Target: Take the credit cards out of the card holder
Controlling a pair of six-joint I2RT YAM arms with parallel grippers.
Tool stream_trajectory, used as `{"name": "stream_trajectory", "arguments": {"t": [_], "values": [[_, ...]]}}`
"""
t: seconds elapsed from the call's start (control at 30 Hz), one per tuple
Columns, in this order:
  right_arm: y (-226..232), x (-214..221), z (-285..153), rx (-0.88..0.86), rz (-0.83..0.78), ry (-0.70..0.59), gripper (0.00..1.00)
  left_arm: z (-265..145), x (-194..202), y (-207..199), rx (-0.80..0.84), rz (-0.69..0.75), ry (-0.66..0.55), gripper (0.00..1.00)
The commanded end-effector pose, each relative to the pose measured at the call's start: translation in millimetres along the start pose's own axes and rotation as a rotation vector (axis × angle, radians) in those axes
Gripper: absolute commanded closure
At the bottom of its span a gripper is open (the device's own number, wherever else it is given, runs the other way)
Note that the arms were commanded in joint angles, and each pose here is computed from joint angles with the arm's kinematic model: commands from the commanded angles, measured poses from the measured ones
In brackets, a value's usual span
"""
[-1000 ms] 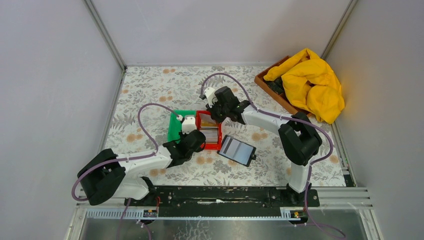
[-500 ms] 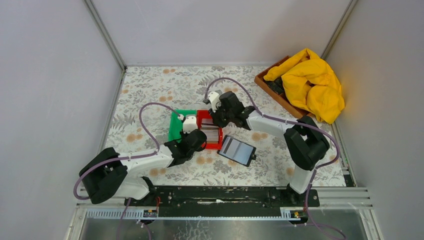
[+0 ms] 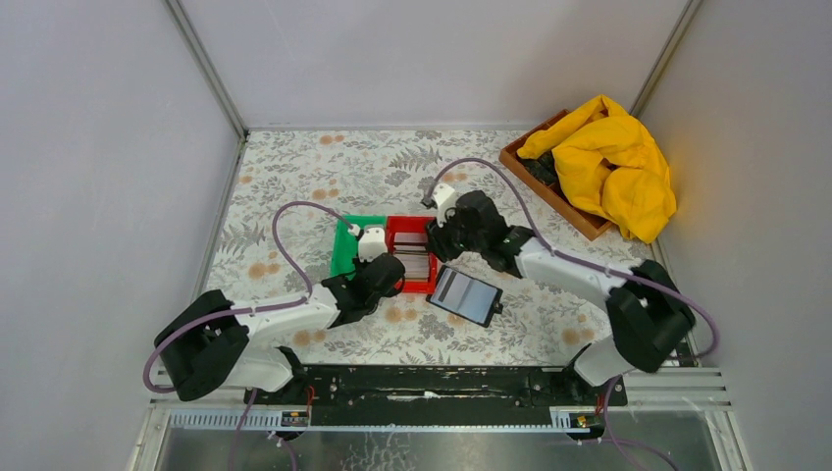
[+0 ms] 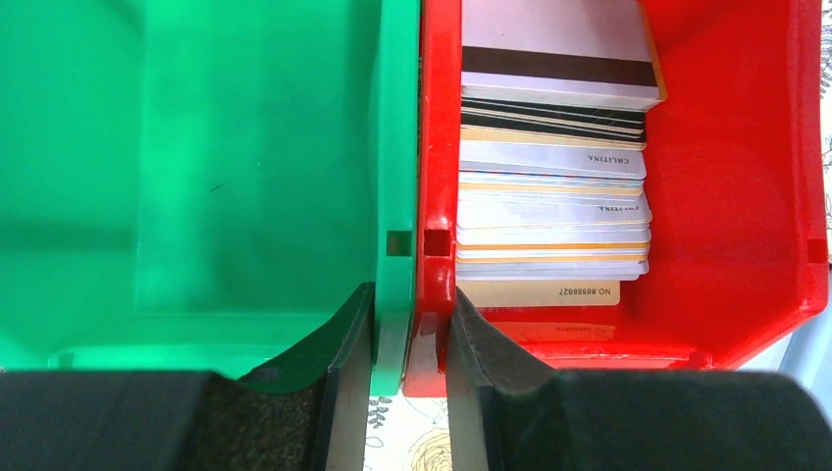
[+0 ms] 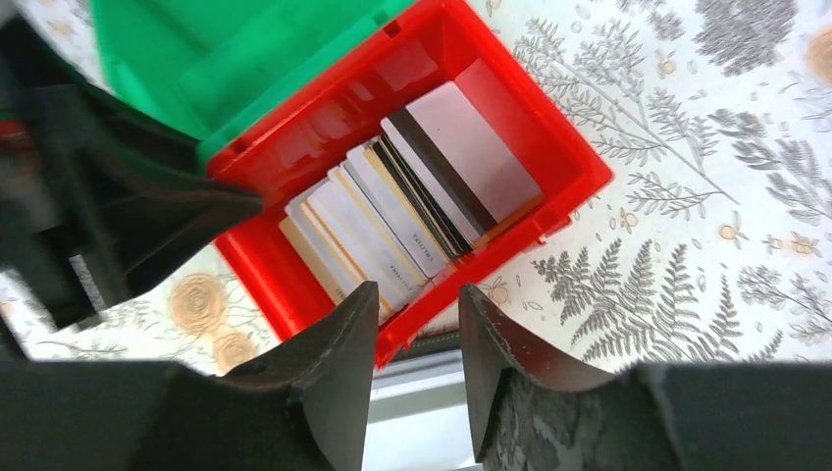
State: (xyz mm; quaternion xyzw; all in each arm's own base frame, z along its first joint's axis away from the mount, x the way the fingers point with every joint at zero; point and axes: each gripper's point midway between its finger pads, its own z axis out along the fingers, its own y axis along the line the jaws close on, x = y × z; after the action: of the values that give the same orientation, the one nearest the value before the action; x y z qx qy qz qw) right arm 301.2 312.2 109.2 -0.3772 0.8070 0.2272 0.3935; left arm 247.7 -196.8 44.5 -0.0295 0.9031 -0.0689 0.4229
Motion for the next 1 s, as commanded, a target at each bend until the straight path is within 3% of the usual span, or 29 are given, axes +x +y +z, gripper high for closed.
{"name": "stream_trajectory", "arguments": {"t": [0.0,0.13,0.43,0.73,0.97], "values": [[13,-63,-55,0.001,0.058,-0.282,0.56,-10,41,15,-0.011,0.000,0.156,0.70],[24,-51,-92,-0.017,0.126,-0.345,0.55,-16,16,6,0.002,0.004,0.104,0.55],[49,39,-116,-0.073,0.301,-0.297,0.62,-28,-14,-19,0.067,-0.032,0.032,0.43],[76,115,-98,-0.043,0.393,-0.172,0.91,-52,-31,-35,0.130,-0.100,-0.048,0.40],[66,133,-84,0.028,0.421,-0.139,1.00,-63,-18,-37,0.137,-0.098,-0.043,0.39]]}}
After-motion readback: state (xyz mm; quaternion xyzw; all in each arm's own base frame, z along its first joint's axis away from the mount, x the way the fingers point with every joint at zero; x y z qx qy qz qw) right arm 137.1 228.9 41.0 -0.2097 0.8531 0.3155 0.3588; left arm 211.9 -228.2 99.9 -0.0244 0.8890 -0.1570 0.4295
